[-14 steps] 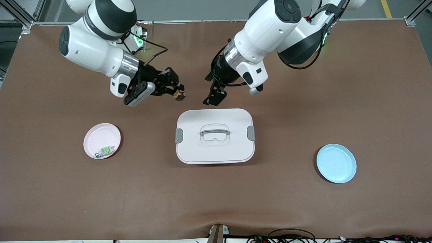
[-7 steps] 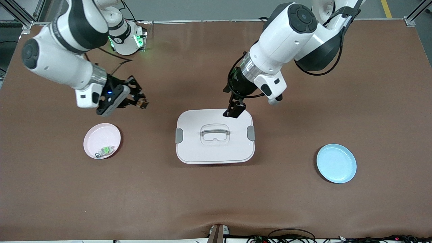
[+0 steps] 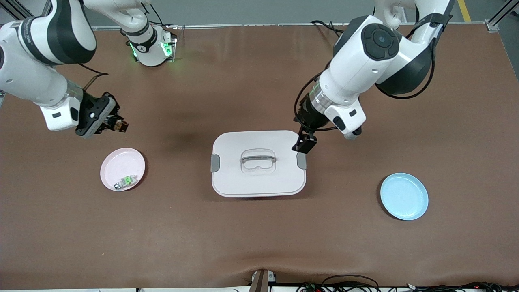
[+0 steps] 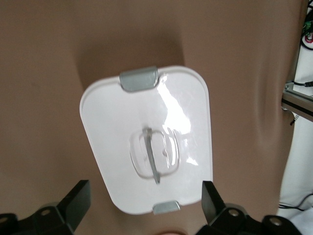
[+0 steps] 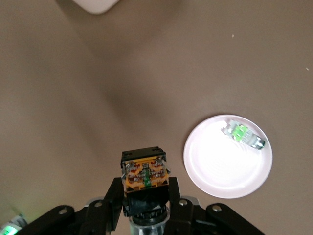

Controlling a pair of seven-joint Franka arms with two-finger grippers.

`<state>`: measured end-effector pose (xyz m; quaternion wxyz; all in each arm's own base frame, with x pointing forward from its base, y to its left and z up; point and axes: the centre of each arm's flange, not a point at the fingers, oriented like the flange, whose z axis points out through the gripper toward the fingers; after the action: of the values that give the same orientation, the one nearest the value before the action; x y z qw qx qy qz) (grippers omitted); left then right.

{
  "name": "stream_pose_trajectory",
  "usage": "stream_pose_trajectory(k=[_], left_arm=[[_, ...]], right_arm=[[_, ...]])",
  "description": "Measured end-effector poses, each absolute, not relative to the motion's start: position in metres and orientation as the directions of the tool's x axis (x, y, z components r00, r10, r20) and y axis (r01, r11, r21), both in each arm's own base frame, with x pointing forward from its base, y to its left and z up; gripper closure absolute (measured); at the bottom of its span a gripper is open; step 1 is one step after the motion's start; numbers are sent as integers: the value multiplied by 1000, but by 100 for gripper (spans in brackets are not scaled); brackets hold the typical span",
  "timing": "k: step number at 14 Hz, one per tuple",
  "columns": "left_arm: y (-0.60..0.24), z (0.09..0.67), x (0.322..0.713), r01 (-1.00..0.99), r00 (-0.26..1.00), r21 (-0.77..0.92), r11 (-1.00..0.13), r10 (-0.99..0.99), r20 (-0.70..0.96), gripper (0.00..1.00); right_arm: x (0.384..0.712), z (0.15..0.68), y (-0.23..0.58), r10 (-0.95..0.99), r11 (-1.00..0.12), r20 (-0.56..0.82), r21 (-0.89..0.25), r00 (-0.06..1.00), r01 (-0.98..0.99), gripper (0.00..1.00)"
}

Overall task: Transfer orange switch to right arm and place
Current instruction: 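Open the left gripper and pull it back while the right gripper carries the switch, then lower the switch onto the white plate with the right gripper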

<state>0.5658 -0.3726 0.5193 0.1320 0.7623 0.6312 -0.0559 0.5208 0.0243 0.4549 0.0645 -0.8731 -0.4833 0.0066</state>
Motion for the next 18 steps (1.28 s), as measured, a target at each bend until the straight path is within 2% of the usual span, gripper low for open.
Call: stream_pose_trajectory(k=[2, 5, 10, 18], left_arm=[[-359, 503, 571, 963, 255, 133, -233, 949, -183, 0], [-315, 482, 591, 959, 273, 116, -259, 953, -131, 0], [-232, 455, 623, 944, 324, 89, -318, 944, -64, 0], [-149, 431, 639, 742, 670, 54, -668, 742, -40, 0]], right_arm=[[518, 433, -10, 875, -474, 66, -85, 479, 877, 59], [507, 402, -59, 904, -417, 83, -33, 419, 908, 59], [496, 372, -76, 924, -378, 89, 43, 373, 925, 59], [498, 334, -76, 935, -353, 86, 135, 344, 926, 59]])
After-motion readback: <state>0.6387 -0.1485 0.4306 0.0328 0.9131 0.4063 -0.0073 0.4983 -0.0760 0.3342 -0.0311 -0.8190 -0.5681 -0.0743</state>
